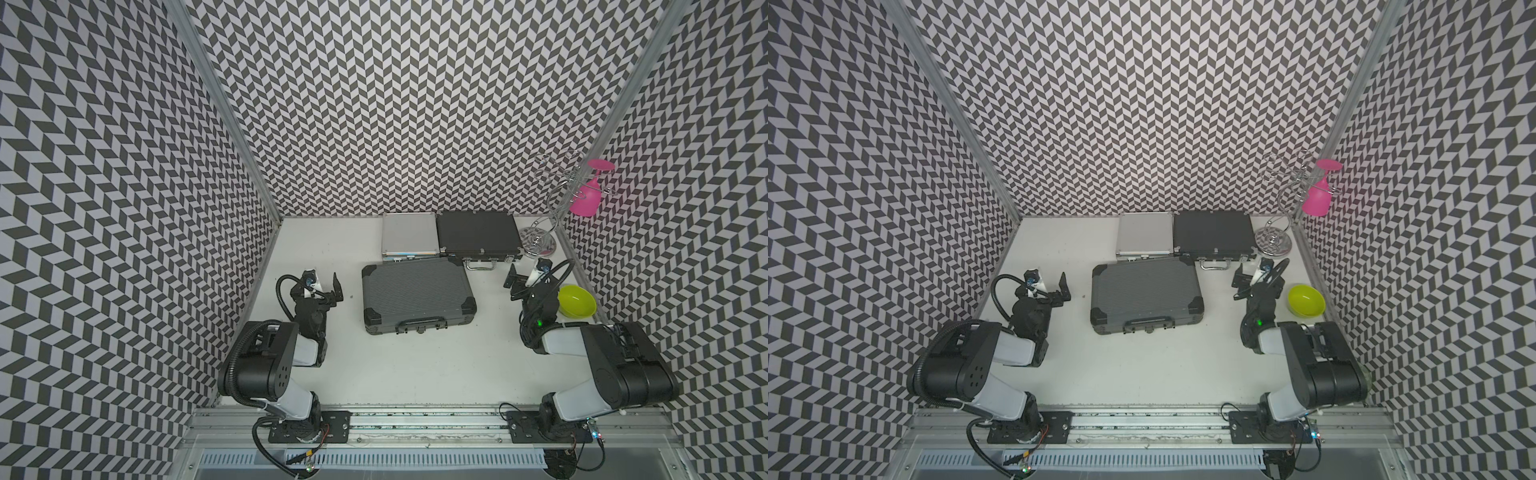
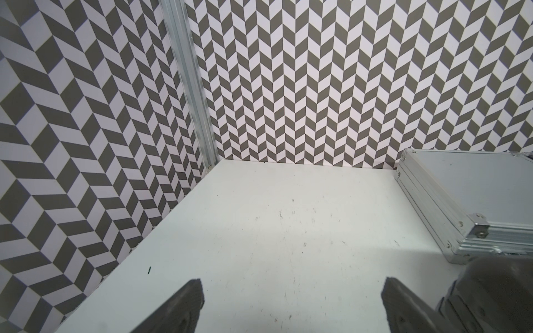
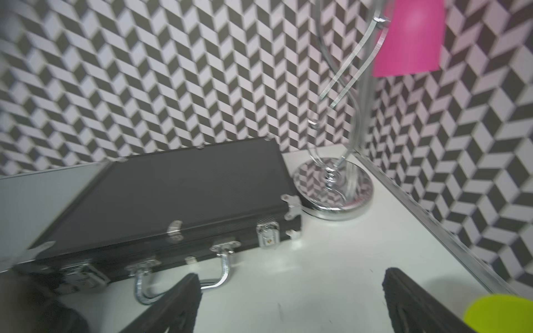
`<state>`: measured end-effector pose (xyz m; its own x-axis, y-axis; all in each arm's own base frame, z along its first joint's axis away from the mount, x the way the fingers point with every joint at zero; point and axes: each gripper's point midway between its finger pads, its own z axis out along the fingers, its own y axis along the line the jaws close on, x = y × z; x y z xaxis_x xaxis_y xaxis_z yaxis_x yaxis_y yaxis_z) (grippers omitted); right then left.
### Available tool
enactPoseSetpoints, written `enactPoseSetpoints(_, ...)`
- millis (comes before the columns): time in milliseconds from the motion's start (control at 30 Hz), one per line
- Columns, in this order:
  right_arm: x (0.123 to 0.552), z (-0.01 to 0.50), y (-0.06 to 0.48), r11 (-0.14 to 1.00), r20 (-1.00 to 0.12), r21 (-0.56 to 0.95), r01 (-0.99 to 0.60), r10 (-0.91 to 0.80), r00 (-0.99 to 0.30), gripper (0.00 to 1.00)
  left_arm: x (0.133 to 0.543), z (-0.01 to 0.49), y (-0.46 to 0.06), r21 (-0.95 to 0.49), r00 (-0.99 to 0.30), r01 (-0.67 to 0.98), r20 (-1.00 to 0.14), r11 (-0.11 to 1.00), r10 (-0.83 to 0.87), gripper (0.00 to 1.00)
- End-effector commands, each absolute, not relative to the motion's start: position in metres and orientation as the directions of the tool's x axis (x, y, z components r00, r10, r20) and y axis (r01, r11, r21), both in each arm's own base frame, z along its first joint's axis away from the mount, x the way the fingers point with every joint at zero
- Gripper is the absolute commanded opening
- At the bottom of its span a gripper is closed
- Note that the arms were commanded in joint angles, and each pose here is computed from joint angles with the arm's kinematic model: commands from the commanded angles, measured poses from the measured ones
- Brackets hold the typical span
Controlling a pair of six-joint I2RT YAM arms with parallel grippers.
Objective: Close the poker set cases
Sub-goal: Reset both arms
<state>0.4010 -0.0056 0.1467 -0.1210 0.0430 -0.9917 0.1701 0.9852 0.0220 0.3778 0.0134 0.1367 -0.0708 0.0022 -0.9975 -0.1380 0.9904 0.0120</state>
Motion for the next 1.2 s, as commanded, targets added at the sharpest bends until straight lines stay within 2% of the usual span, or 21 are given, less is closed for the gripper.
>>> enactPoseSetpoints(0, 0.389, 0.158, 0.004, 0.994, -0.999, 0.014, 0.109, 0.019, -0.047, 0.99, 0.380, 0.148, 0.015, -0.010, -0.031, -0.142, -0.999, 0.990, -0.014, 0.99)
enactPoseSetpoints(67, 0.381, 0.164, -0.016, 0.974, -0.998, 0.066, 0.218, 0.061, 0.029, 0.99, 0.380, 0.148, 0.015, -0.011, -0.031, -0.141, -0.999, 0.990, -0.015, 0.99)
enactPoseSetpoints(200, 0.391, 0.155, -0.014, 0.977, -0.996, 0.051, 0.208, 0.064, -0.056, 0.99, 0.380, 0.148, 0.015, -0.009, -0.030, -0.142, -0.999, 0.990, -0.014, 0.99)
enactPoseSetpoints(333, 0.387, 0.158, -0.015, 0.976, -0.997, 0.063, 0.210, 0.070, -0.025, 0.99, 0.380, 0.148, 0.015, -0.010, -0.029, -0.143, -0.999, 0.990, -0.015, 0.99)
enactPoseSetpoints(867, 0.386, 0.153, -0.014, 0.978, -0.997, 0.057, 0.201, 0.066, -0.037, 0.99, 0.380, 0.148, 0.015, -0.010, -0.032, -0.141, -0.999, 0.990, -0.015, 0.99)
enactPoseSetpoints(1167, 0.377, 0.157, -0.015, 0.978, -0.998, 0.065, 0.197, 0.062, 0.024, 0.99, 0.380, 0.148, 0.015, -0.010, -0.032, -0.141, -0.999, 0.990, -0.014, 0.99)
